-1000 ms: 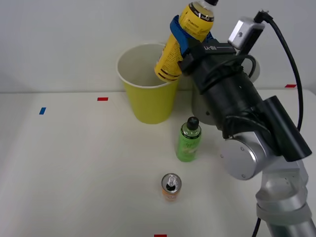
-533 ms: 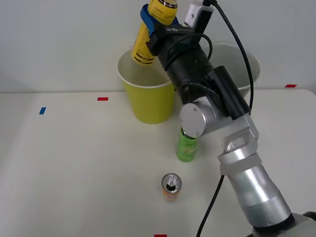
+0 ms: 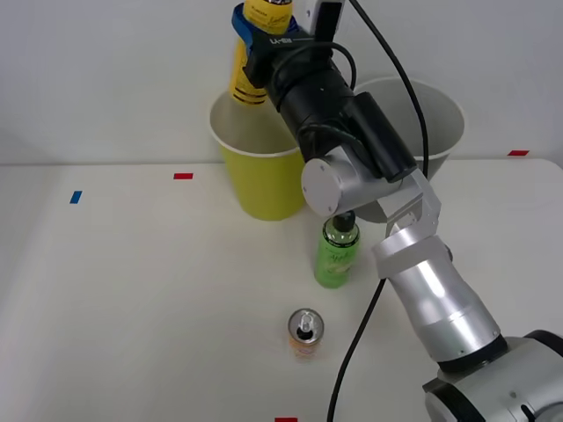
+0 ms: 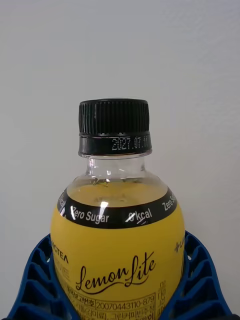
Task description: Put cans in the gray bin, plastic bottles in the light green bin
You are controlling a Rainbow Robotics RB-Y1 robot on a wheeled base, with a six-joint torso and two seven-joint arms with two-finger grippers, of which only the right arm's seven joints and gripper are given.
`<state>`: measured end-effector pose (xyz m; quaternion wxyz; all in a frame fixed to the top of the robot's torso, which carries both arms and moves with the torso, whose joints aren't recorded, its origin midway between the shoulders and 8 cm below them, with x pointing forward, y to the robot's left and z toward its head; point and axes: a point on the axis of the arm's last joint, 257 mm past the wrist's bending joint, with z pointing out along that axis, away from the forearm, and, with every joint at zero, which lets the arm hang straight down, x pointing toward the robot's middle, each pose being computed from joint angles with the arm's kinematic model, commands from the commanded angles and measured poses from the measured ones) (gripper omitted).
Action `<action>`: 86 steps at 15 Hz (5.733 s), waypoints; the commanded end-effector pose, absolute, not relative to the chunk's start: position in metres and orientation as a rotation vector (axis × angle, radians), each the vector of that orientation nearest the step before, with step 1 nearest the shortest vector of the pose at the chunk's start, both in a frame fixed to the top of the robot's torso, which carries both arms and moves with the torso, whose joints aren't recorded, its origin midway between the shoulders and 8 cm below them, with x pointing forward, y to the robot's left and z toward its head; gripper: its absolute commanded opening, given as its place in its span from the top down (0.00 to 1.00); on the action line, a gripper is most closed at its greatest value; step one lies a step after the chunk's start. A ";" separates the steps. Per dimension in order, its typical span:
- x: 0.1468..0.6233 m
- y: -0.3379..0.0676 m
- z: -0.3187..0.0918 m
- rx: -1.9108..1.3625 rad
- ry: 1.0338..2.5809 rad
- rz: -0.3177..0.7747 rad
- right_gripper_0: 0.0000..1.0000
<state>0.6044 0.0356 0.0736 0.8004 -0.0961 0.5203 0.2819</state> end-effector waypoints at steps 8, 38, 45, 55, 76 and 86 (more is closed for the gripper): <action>0.606 0.031 0.073 -0.208 1.117 0.599 0.00; 0.497 -0.085 0.042 -0.293 1.193 0.542 0.00; 0.410 -0.168 -0.007 -0.210 1.314 0.434 0.00; 0.354 -0.246 -0.095 -0.013 1.546 0.249 0.00; 0.265 -0.324 -0.254 0.362 1.599 -0.097 0.00; 0.272 -0.320 -0.288 0.303 1.442 0.117 0.00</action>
